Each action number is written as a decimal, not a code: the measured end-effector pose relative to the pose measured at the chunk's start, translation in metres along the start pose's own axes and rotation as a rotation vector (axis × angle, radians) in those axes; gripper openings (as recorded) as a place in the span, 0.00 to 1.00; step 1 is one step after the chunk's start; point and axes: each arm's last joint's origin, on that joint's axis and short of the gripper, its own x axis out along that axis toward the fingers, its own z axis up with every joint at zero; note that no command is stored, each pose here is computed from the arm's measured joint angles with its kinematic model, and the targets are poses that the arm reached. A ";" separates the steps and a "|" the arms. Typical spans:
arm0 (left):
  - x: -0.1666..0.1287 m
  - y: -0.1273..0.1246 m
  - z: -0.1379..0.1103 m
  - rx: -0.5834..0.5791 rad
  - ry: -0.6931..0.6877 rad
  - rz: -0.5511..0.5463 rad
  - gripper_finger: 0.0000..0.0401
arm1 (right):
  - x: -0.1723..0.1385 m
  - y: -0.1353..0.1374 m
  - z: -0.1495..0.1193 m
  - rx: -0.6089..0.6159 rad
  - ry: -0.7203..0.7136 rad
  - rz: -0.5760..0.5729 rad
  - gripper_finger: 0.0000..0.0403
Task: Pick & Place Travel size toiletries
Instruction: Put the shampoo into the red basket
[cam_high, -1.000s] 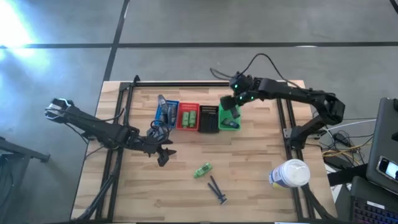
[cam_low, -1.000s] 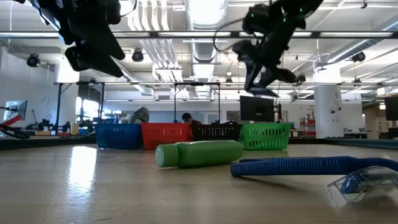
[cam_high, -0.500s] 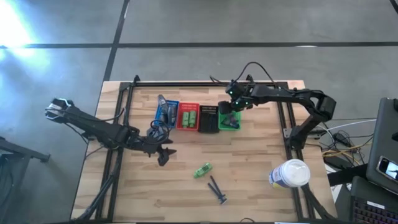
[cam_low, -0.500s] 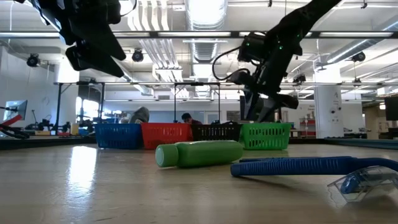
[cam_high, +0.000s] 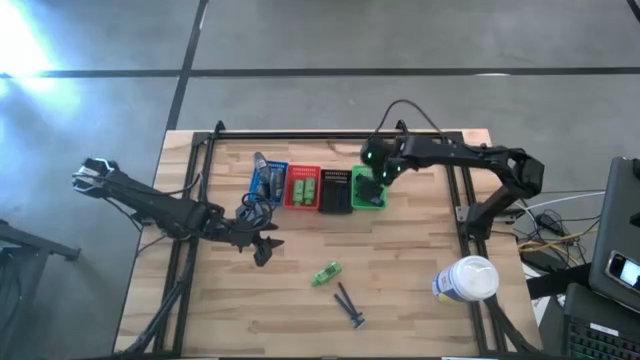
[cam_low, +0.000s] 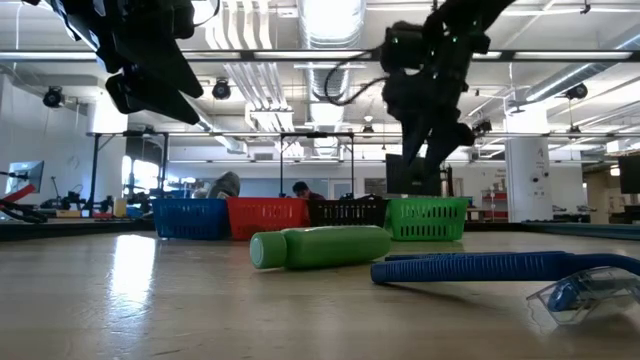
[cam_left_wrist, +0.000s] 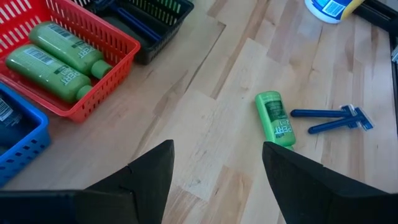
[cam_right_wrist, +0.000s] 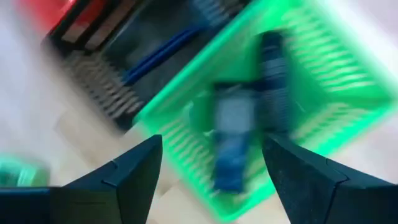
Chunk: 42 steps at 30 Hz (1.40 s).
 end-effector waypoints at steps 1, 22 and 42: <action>0.000 0.000 0.000 0.000 0.000 0.000 0.62 | 0.001 0.010 -0.006 -0.048 0.013 0.013 0.68; 0.018 -0.014 -0.015 0.049 0.138 -0.097 0.62 | -0.003 0.138 -0.163 -0.145 0.165 0.031 0.56; 0.094 -0.102 0.017 0.105 0.259 0.099 0.63 | -0.028 0.114 -0.244 0.179 0.247 -0.327 0.74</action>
